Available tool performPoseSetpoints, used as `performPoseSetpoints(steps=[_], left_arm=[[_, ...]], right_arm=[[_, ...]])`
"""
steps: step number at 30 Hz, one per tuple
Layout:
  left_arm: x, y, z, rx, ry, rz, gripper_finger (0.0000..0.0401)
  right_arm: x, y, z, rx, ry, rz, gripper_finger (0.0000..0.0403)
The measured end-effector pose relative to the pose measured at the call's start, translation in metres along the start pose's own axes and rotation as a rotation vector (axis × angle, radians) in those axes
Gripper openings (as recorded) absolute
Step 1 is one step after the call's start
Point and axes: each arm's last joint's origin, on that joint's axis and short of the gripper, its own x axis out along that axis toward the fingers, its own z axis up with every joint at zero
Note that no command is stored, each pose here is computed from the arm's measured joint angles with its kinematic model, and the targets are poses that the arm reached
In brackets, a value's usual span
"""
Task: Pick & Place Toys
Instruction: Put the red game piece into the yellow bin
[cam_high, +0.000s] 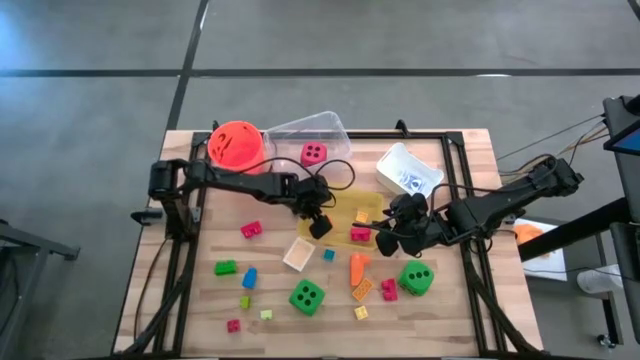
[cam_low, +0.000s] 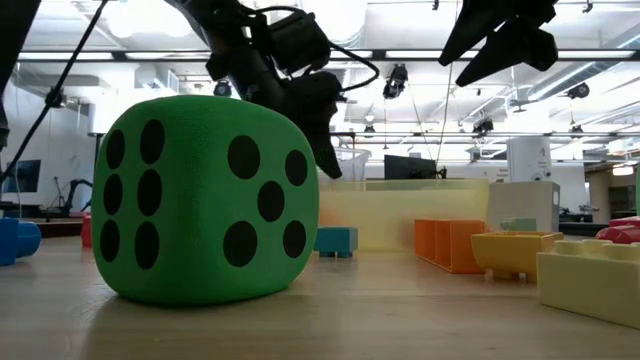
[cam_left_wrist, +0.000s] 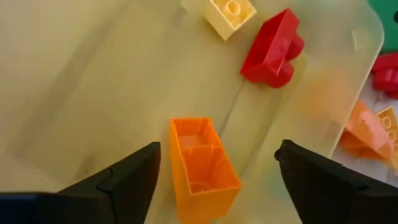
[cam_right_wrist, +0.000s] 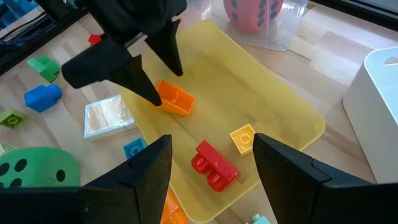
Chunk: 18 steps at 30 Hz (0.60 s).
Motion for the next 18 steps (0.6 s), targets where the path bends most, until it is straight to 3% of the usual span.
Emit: performPoseSetpoints(steps=[11, 18], left_arm=[[-0.03, -0.005, 0.015, 0.033, -0.064, -0.017, 0.0333], [-0.058, -0.007, 0.011, 0.039, -0.059, -0.01, 0.031]], right_arm=[[0.0, 0.0, 0.0, 0.006, -0.019, -0.011, 0.0221], [0.0, 0.0, 0.0, 0.009, -0.02, -0.012, 0.0221]])
